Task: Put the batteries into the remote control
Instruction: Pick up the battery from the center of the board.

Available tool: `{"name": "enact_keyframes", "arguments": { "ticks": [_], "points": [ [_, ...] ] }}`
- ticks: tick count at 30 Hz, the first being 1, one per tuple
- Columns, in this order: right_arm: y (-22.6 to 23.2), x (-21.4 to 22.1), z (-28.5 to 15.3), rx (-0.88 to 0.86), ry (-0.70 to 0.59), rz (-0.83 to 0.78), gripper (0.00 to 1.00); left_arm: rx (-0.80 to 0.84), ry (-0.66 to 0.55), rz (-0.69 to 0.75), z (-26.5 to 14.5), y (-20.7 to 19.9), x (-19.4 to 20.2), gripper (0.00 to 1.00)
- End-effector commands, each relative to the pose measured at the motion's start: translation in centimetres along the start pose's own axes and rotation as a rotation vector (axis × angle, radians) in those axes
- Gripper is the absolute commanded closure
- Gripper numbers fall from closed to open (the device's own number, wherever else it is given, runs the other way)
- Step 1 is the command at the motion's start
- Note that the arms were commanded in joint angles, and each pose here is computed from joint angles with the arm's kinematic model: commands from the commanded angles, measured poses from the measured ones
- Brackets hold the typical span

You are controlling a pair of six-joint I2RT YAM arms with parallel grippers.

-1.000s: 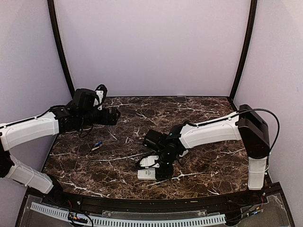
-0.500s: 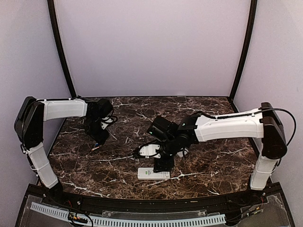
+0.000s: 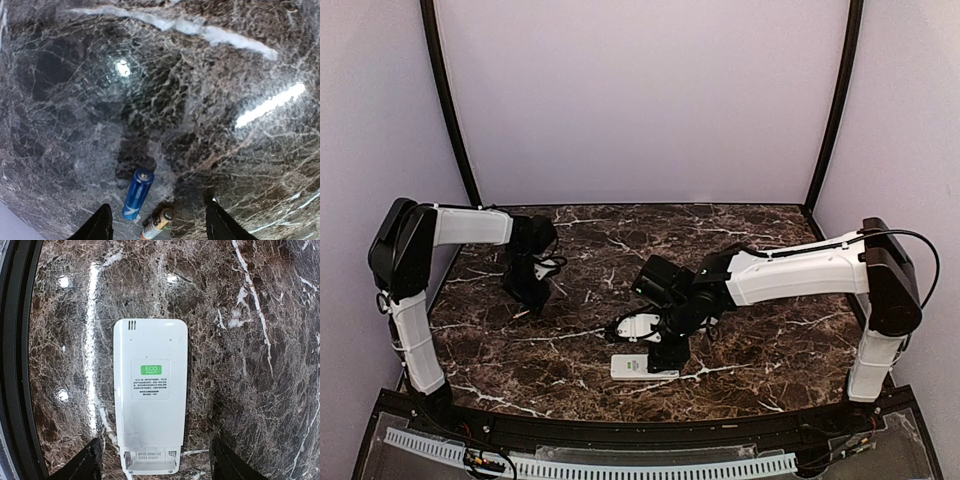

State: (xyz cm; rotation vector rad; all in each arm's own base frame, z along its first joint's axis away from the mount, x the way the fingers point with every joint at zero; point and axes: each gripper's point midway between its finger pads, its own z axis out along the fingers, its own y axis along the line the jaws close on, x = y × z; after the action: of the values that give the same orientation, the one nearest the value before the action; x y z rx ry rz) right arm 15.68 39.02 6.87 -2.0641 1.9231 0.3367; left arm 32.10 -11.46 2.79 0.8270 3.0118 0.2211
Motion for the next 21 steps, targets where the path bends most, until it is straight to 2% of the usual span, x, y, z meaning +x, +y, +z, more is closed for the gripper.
{"name": "enact_keyframes", "arguments": {
  "ticks": [1, 6, 14, 21],
  "points": [
    [0.4, 0.1, 0.6, -0.019, -0.002, 0.0, 0.3, 0.026, 0.009, 0.006, 0.1, 0.0, -0.5, 0.39],
    [0.5, -0.1, 0.6, -0.025, -0.012, 0.006, 0.3, 0.026, 0.008, -0.002, 0.5, 0.3, -0.9, 0.41],
    [0.4, 0.2, 0.9, -0.023, 0.006, 0.002, 0.31, 0.063, 0.027, -0.018, 1.1, 0.4, -1.0, 0.55],
    [0.4, 0.1, 0.8, -0.025, 0.013, 0.009, 0.31, 0.051, 0.039, -0.026, 1.2, 0.9, -0.8, 0.61]
  ]
}}
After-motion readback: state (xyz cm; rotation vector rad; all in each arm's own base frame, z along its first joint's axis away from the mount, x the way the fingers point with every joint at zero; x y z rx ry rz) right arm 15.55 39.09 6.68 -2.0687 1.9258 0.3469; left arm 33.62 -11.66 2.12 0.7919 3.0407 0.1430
